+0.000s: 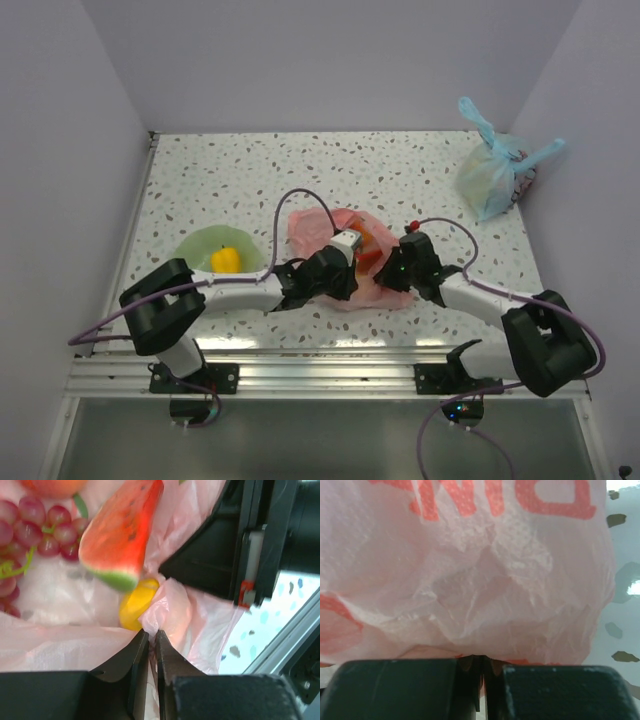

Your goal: Untie the knot of the plastic bag and take out the fruit

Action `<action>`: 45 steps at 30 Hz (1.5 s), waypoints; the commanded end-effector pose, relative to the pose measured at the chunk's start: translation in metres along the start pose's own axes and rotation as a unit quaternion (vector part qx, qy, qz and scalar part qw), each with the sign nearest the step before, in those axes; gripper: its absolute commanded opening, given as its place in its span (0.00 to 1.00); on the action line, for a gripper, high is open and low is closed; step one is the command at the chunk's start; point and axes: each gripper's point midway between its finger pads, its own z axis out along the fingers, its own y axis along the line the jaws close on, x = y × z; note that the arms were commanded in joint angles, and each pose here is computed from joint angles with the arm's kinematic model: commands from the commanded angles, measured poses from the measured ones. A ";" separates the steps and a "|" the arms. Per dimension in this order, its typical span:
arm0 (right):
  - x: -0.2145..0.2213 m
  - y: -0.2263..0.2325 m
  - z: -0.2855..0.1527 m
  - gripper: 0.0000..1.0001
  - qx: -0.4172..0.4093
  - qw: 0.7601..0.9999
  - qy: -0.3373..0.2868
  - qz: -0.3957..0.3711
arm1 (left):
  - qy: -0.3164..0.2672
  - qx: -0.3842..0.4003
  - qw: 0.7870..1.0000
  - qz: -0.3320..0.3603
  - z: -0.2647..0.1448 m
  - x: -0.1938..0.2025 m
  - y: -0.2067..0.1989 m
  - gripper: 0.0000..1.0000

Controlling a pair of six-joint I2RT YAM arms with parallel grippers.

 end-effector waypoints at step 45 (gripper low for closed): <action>-0.016 0.053 0.018 0.00 -0.096 0.995 -0.016 -0.011 | -0.009 -0.030 0.998 -0.054 0.013 -0.005 0.050 0.17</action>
